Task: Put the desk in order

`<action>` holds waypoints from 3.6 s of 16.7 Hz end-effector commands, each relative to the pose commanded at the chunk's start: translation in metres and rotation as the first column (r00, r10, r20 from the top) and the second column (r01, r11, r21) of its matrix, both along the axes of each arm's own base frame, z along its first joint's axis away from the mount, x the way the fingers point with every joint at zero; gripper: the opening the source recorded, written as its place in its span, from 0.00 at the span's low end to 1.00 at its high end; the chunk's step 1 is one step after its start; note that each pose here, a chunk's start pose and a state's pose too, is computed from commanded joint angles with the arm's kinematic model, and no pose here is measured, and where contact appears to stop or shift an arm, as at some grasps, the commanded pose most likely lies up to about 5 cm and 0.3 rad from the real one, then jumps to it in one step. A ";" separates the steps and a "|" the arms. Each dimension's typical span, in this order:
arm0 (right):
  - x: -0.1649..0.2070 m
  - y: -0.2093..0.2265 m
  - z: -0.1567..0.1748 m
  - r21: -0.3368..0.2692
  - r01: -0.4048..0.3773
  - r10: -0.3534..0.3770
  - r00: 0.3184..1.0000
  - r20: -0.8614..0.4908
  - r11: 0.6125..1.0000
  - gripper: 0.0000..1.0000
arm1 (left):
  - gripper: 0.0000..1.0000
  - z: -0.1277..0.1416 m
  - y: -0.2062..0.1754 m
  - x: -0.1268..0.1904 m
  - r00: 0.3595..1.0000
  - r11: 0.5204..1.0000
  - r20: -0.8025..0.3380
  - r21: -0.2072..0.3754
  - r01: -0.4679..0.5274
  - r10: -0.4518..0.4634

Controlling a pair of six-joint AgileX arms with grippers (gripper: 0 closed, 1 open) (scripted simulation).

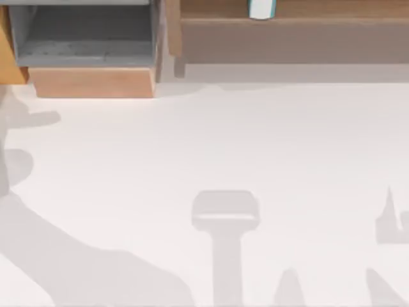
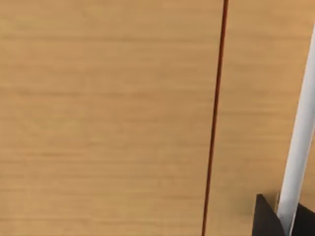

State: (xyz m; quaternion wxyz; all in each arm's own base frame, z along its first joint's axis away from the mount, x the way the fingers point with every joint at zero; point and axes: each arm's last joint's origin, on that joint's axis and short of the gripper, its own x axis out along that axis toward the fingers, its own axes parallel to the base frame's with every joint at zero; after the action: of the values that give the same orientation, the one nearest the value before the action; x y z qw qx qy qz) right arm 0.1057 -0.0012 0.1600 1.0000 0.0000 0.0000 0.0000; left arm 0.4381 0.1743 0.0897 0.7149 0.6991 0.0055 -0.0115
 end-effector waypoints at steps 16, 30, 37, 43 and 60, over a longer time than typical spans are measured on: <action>0.000 0.000 0.000 0.000 0.000 0.000 1.000 0.000 1.000 1.00 | 0.90 0.000 0.000 0.001 1.000 1.000 -0.001 -0.001 0.000 0.000; 0.000 0.000 0.000 0.000 0.000 0.000 1.000 0.000 1.000 1.00 | 1.00 -0.011 0.001 -0.015 0.999 1.000 -0.037 -0.019 -0.007 0.007; 0.000 0.000 0.000 0.000 0.000 0.000 1.000 0.000 1.000 1.00 | 1.00 -0.013 0.001 -0.044 0.999 1.000 -0.043 -0.023 -0.005 0.004; 0.000 0.000 0.000 0.000 0.000 0.000 1.000 0.000 1.000 1.00 | 1.00 -0.013 -0.008 -0.042 0.999 0.999 -0.051 -0.040 0.001 -0.003; 0.000 0.000 0.000 0.000 0.000 0.000 1.000 0.000 1.000 1.00 | 1.00 -0.003 -0.339 -0.061 0.917 0.781 -0.325 -0.624 -0.025 -0.230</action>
State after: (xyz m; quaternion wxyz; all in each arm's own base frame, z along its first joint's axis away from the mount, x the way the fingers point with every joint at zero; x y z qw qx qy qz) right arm 0.1057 -0.0012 0.1600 1.0000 0.0000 0.0000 0.0000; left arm 0.3766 -0.1650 0.0868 0.8863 0.4101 0.1024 -0.1890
